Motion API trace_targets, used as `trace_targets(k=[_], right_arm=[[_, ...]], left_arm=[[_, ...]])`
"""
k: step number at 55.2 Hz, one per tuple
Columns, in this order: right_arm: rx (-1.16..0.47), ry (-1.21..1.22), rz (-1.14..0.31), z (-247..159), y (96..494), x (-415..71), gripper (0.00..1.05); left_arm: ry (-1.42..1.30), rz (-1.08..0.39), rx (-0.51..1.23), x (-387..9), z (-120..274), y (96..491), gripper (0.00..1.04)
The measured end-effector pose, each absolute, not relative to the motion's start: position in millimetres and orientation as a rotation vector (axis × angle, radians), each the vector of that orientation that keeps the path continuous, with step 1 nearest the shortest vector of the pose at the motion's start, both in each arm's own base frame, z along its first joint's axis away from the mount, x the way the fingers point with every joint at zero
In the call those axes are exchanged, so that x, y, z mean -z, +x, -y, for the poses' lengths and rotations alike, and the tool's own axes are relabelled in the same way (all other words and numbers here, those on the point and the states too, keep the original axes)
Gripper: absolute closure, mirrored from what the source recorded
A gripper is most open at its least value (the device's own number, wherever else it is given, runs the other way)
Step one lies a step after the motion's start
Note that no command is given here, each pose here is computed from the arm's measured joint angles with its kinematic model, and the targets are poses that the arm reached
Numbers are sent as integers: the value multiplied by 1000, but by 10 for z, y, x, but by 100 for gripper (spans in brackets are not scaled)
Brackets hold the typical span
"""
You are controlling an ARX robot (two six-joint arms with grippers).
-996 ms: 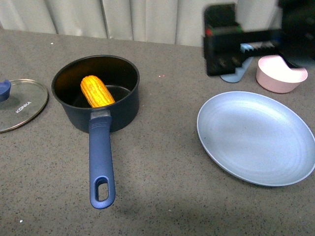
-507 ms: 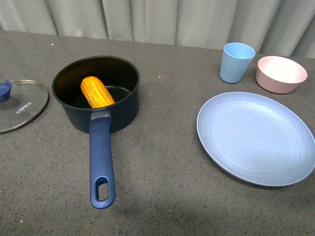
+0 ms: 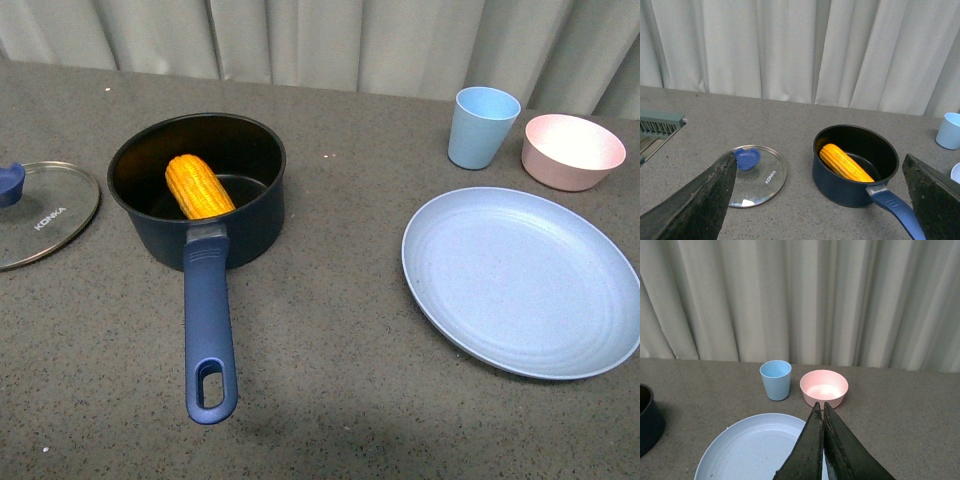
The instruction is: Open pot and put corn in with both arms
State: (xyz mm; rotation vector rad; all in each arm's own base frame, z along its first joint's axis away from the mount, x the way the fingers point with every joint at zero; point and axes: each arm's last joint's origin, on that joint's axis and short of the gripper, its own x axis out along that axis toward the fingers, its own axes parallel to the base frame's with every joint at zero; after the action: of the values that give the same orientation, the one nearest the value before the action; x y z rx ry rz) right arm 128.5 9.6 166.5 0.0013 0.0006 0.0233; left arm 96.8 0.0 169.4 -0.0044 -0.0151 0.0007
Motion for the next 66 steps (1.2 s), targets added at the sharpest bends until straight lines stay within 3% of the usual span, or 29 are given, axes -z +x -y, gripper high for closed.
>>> trace_targets(k=[59, 66], right_arm=[[-2, 1, 3, -2, 977, -1653, 104], [-2, 0, 4, -2, 976, -1654, 84]], left_arm=[[-4, 15, 0, -1694, 0, 968, 7], [-4, 15, 0, -1694, 0, 968, 7]])
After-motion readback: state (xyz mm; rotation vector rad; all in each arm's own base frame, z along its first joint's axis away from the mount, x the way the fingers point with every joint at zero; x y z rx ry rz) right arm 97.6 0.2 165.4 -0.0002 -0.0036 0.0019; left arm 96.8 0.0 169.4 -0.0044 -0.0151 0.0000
